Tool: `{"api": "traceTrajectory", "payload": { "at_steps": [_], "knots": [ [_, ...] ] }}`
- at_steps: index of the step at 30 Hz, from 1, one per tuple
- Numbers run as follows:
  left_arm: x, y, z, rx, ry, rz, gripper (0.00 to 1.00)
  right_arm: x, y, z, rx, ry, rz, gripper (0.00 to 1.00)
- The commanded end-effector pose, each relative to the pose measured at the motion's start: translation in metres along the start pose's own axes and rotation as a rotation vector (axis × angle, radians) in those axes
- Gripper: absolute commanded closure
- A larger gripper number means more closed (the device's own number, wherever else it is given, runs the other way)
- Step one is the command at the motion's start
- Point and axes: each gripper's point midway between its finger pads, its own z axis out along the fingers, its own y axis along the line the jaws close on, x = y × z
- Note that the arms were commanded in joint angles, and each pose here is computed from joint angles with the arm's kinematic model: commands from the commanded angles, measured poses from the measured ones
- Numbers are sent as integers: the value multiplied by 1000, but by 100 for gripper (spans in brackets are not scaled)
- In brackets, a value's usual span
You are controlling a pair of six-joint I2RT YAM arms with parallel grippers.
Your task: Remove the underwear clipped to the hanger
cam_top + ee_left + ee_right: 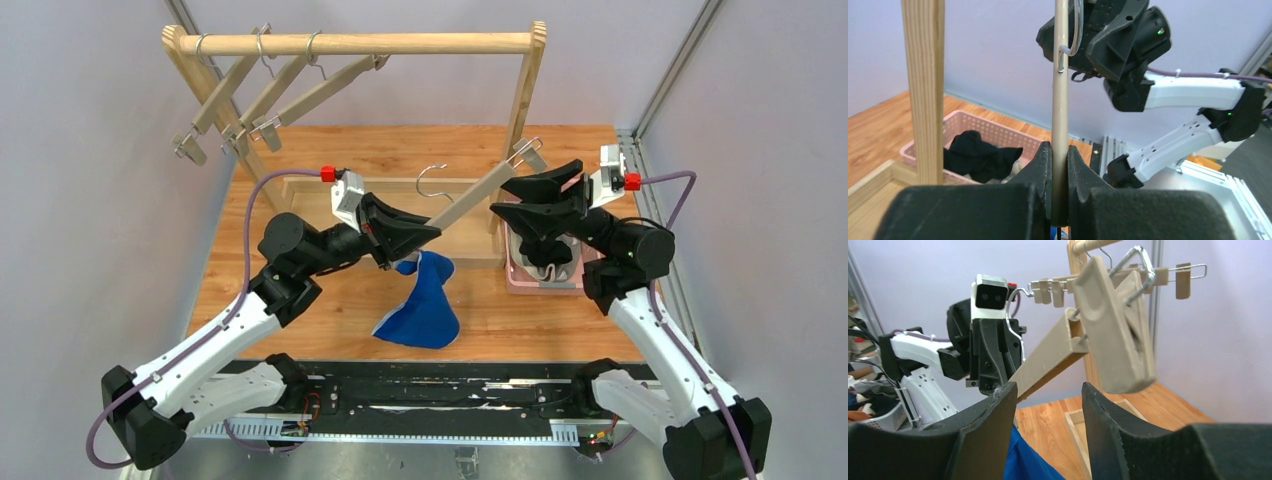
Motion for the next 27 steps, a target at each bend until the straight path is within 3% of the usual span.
{"api": "traceTrajectory", "payload": {
  "at_steps": [1, 9, 27],
  "knots": [
    [-29, -25, 6, 125, -128, -21, 100, -29, 20, 5, -104, -103, -25, 49],
    [-29, -30, 12, 186, -145, -61, 100, -45, 23, 11, -175, -203, 10, 52],
    [-16, -19, 22, 165, -110, -64, 100, -45, 27, 19, -217, -183, 56, 57]
  ]
}}
